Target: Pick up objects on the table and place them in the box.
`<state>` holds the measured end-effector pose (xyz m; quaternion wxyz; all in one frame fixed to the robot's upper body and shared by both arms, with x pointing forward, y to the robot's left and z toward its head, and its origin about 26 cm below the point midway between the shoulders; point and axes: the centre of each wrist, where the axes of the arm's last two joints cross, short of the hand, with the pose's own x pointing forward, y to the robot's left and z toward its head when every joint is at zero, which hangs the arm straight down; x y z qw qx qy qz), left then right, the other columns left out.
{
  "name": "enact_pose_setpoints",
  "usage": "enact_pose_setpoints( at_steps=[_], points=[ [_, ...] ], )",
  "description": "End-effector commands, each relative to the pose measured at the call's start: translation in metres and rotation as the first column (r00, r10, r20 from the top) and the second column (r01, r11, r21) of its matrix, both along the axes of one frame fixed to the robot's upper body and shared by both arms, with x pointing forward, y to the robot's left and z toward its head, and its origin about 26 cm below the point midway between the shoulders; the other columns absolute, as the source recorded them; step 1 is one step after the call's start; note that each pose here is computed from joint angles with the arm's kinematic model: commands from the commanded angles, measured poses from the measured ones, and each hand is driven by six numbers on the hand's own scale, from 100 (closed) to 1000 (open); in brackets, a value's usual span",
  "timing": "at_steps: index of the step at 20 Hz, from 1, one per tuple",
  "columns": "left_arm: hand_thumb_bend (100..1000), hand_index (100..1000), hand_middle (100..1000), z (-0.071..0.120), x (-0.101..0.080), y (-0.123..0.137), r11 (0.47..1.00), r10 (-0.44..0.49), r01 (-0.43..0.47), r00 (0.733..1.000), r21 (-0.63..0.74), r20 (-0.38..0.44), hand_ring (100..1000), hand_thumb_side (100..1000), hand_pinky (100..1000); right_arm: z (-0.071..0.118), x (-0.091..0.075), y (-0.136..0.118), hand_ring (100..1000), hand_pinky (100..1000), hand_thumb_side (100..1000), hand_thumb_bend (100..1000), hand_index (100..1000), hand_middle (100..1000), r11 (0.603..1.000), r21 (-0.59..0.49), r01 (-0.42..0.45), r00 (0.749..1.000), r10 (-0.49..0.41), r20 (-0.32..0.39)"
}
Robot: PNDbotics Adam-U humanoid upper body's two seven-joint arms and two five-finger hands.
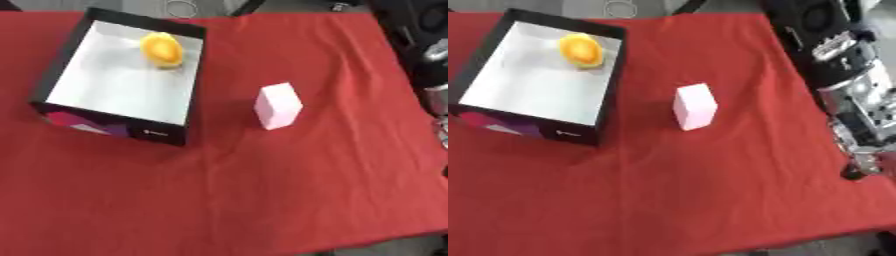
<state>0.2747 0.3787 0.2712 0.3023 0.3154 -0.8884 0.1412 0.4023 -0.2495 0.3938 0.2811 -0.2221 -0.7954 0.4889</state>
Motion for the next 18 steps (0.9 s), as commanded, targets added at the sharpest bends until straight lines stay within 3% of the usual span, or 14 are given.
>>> enact_pose_setpoints(
  at_steps=[1, 9, 13, 18],
  points=[
    [743, 798, 769, 0.010, -0.002, 0.001, 0.999, 0.005, -0.005, 1.000, 0.047, 0.008, 703, 641, 831, 0.013, -0.023, -0.023, 858, 912, 353, 483, 858, 793, 0.995, -0.097, 0.014, 1.000, -0.011, 0.025],
    [742, 798, 767, 0.010, -0.001, 0.001, 0.999, 0.003, -0.003, 1.000, 0.046, 0.004, 701, 640, 831, 0.000, -0.078, -0.045, 870, 917, 380, 479, 875, 819, 0.971, -0.235, -0.048, 0.999, 0.046, -0.016],
    [738, 798, 767, 0.010, -0.001, 0.001, 0.999, -0.002, 0.002, 1.000, 0.047, -0.001, 700, 639, 832, -0.007, -0.090, -0.050, 874, 919, 386, 476, 877, 824, 0.959, -0.276, -0.067, 0.997, 0.053, -0.057],
    [732, 797, 776, 0.008, 0.000, 0.000, 0.999, -0.014, 0.015, 1.000, 0.045, -0.011, 708, 639, 833, -0.019, -0.091, -0.052, 875, 922, 392, 477, 877, 824, 0.942, -0.326, -0.084, 0.992, 0.047, -0.120]
  ],
)
